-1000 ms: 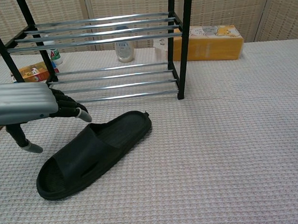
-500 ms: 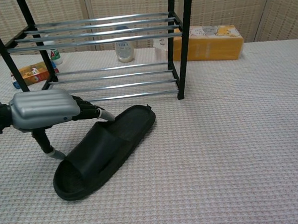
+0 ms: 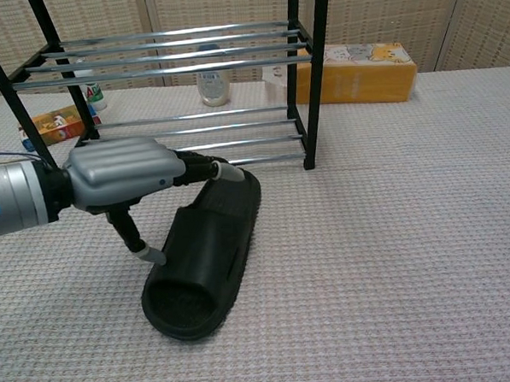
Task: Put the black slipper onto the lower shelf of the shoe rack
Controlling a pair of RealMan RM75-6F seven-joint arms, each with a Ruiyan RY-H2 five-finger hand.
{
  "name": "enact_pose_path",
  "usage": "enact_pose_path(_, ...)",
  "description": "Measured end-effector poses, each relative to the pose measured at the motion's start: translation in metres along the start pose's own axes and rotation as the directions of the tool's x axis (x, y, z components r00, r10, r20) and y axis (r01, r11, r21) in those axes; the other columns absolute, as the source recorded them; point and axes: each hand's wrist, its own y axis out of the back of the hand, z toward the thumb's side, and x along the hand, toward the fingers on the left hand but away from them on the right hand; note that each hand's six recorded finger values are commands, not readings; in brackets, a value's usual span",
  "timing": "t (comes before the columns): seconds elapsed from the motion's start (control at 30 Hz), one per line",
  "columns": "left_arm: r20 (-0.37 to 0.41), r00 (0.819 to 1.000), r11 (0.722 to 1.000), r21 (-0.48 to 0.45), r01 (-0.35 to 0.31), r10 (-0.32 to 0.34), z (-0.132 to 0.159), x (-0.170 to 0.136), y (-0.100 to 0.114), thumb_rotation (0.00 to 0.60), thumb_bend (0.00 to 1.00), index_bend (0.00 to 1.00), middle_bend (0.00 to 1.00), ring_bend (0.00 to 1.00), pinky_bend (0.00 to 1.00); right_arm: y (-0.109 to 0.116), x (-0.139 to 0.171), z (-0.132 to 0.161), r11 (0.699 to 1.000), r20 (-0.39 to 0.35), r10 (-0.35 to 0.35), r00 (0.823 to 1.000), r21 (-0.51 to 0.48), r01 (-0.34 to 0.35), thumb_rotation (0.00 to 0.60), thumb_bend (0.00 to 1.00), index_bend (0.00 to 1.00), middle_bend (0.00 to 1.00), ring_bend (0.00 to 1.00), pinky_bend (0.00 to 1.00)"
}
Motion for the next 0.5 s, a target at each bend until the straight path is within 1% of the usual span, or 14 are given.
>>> enact_pose_path(0.13, -0.015, 0.999, 0.998, 0.049, 0.034, -0.033, -0.007, -0.004, -0.001, 0.6, 0.17, 0.02, 0.09, 0.14, 0.31, 0.0, 0.002, -0.003, 1.0, 0.007, -0.003, 1.0, -0.007, 0.003, 0.6, 0.27, 0.1, 0.2, 0.14, 0.24)
enact_pose_path(0.27, -0.032, 0.999, 0.996, 0.079, 0.04, -0.037, -0.017, -0.014, 0.002, 0.6, 0.17, 0.06, 0.09, 0.14, 0.31, -0.001, 0.002, -0.005, 1.0, 0.009, -0.004, 1.0, -0.012, 0.004, 0.6, 0.27, 0.1, 0.2, 0.14, 0.24)
enact_pose_path(0.4, -0.025, 0.999, 0.997, 0.07, 0.04, -0.038, -0.018, -0.015, 0.001, 0.6, 0.17, 0.11, 0.09, 0.14, 0.31, -0.001, 0.002, -0.005, 1.0, 0.007, -0.007, 1.0, -0.014, 0.007, 0.6, 0.27, 0.1, 0.2, 0.14, 0.24)
enact_pose_path(0.5, -0.002, 0.999, 0.996, 0.065, 0.054, -0.054, -0.015, -0.014, -0.003, 0.6, 0.17, 0.16, 0.09, 0.14, 0.31, -0.001, 0.002, -0.005, 1.0, 0.006, -0.008, 1.0, -0.014, 0.008, 0.6, 0.27, 0.1, 0.2, 0.14, 0.24)
